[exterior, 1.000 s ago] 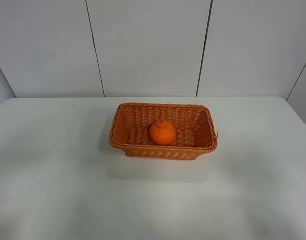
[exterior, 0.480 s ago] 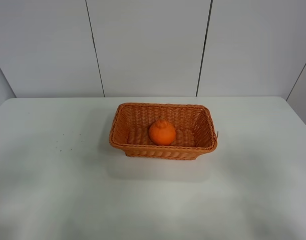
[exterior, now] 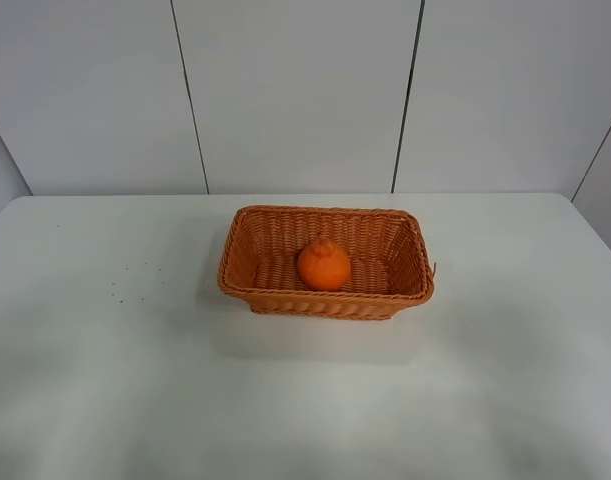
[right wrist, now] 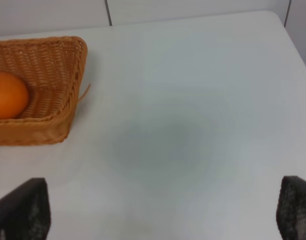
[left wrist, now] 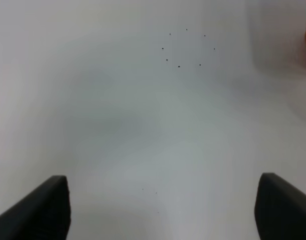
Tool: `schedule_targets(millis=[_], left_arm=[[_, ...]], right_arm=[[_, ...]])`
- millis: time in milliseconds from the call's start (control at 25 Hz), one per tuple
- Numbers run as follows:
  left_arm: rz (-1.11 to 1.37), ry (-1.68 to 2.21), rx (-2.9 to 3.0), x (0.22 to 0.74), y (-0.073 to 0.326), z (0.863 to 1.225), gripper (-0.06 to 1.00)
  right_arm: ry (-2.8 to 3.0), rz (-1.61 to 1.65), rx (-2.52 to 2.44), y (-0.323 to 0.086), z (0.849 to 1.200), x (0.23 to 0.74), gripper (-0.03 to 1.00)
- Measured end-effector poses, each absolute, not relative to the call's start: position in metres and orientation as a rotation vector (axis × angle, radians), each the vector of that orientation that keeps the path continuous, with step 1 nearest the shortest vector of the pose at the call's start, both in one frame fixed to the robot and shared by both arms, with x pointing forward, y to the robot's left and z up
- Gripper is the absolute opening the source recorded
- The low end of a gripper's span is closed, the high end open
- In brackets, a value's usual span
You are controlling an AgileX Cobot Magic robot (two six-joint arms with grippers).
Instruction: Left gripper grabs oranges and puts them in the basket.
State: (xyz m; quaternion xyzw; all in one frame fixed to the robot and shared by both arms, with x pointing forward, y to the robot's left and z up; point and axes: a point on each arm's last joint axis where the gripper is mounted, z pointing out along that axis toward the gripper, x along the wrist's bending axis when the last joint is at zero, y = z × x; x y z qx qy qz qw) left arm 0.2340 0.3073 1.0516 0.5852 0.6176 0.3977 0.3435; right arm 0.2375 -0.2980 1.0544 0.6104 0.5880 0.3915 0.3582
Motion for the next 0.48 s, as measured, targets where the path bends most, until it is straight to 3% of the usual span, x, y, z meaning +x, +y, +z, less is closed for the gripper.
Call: schedule_targets(millis=[480], left_arm=[[1.033, 1.605, 1.521, 0.234, 0.3073, 1.0516, 0.85]], right_arm=[[1.517, 1.01, 1.575, -0.298, 1.0544, 0.2375, 0.69]])
